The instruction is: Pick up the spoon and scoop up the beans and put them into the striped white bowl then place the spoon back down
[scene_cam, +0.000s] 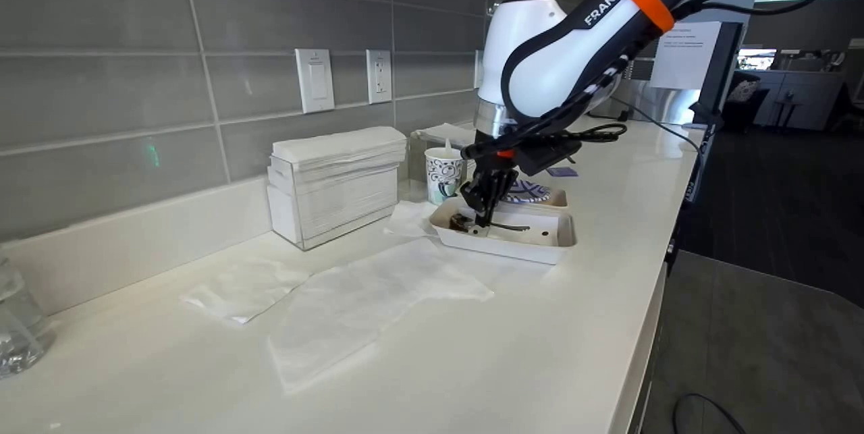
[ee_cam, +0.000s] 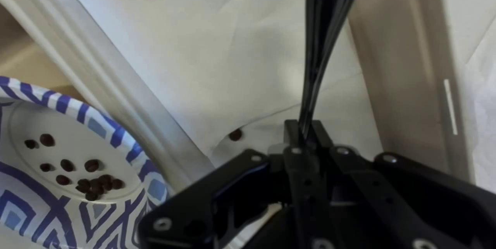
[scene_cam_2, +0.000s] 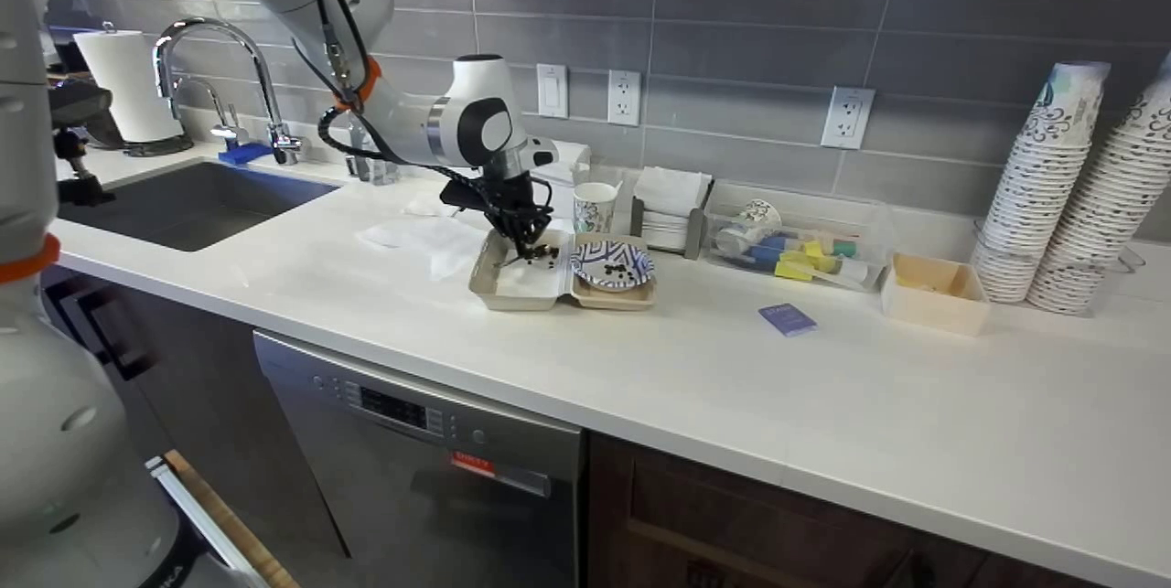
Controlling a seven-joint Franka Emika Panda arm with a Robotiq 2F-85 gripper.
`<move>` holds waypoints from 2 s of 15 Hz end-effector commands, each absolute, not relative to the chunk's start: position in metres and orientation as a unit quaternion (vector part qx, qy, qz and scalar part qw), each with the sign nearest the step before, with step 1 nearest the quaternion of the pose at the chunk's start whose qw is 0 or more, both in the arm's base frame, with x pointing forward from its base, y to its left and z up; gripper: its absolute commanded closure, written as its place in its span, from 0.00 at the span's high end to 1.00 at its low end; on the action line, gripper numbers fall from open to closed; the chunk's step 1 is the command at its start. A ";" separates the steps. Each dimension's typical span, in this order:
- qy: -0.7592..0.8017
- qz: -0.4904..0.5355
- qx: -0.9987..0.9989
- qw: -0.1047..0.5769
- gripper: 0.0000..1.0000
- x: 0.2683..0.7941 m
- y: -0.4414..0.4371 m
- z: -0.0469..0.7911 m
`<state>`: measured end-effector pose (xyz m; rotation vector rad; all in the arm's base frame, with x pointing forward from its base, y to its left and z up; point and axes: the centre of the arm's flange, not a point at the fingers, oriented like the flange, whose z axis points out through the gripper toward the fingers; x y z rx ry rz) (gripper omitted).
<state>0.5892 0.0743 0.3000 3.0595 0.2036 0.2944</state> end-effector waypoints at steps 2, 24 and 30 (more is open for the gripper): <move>0.059 0.080 0.995 0.031 0.02 0.568 0.073 0.316; 0.115 0.008 0.992 -0.046 0.02 0.566 0.085 0.327; 0.103 0.004 0.993 -0.056 0.02 0.581 0.082 0.325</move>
